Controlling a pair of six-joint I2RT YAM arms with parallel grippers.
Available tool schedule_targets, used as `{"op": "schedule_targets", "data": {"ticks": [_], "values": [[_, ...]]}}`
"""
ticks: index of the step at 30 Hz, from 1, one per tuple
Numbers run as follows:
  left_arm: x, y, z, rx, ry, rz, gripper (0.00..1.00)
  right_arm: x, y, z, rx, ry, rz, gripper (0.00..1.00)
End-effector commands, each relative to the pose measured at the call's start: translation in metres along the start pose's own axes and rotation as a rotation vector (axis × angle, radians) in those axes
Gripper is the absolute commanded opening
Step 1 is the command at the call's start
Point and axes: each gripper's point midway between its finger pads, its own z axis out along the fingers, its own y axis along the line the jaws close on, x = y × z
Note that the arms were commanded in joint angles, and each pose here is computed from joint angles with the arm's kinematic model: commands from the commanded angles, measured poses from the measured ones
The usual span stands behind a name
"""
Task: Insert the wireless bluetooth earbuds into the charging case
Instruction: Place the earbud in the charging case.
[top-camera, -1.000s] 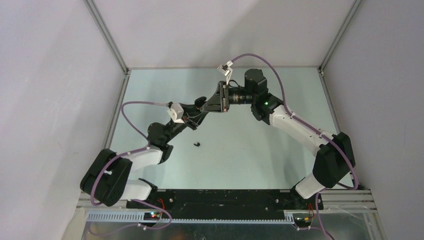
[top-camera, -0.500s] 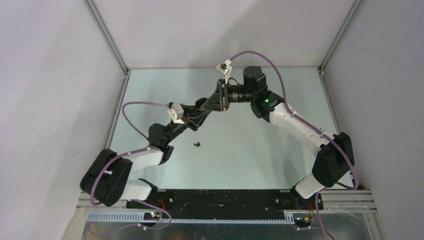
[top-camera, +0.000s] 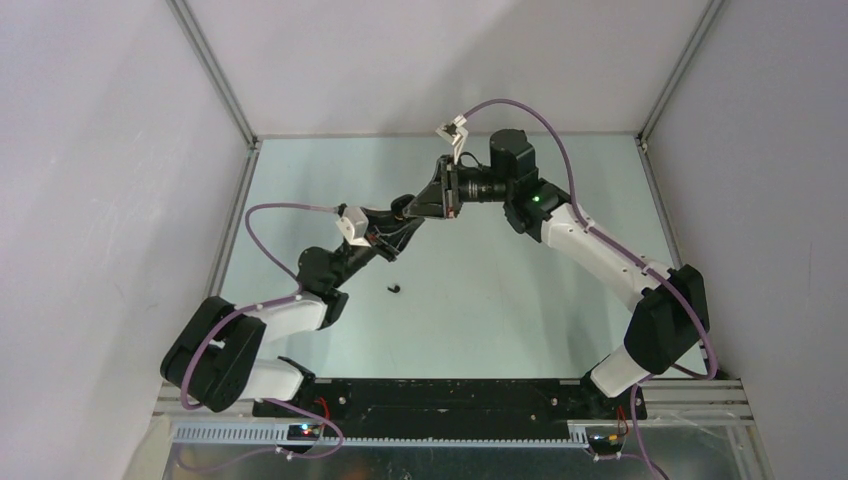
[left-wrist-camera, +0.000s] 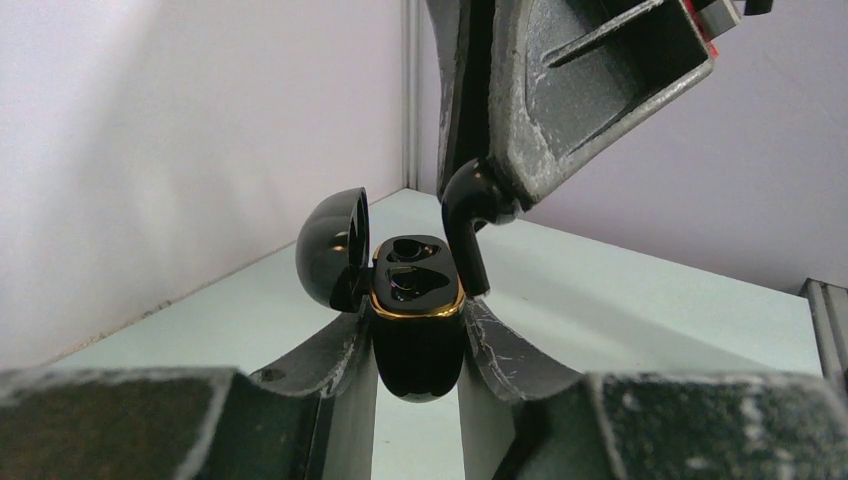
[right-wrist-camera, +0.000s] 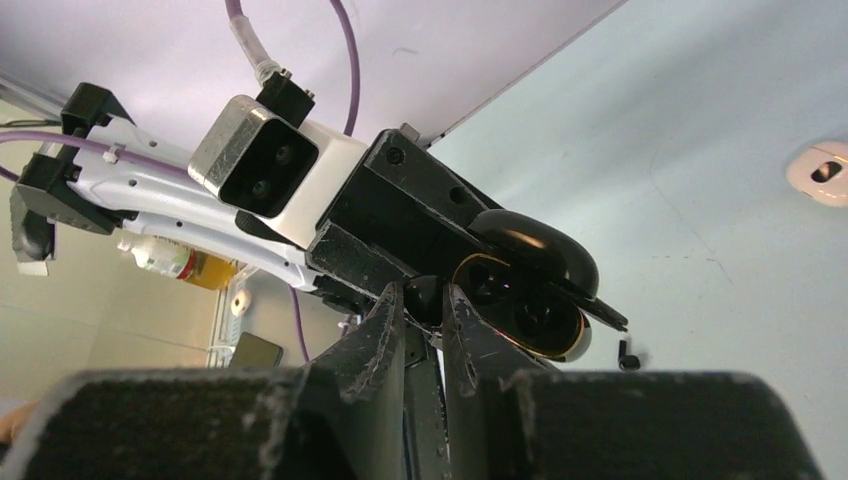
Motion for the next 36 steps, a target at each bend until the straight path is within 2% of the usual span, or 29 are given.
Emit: {"op": "schedule_targets", "data": {"ticks": [1,12,25,36], "values": [[-0.003,0.006,0.002,-0.045,-0.021,0.016,0.0,-0.035,0.01,-0.012,0.036,-0.095,-0.066,0.11],[0.001,-0.003,0.006,-0.023,-0.018,-0.008,0.0,-0.036,0.0,-0.008,0.059,-0.096,-0.054,0.11],[-0.006,-0.004,0.005,-0.021,-0.037,0.003,0.0,-0.013,0.001,0.01,0.04,-0.037,-0.03,0.11],[-0.008,-0.006,0.005,-0.01,-0.042,0.011,0.0,-0.023,0.002,0.001,0.016,-0.057,-0.004,0.11]]}}
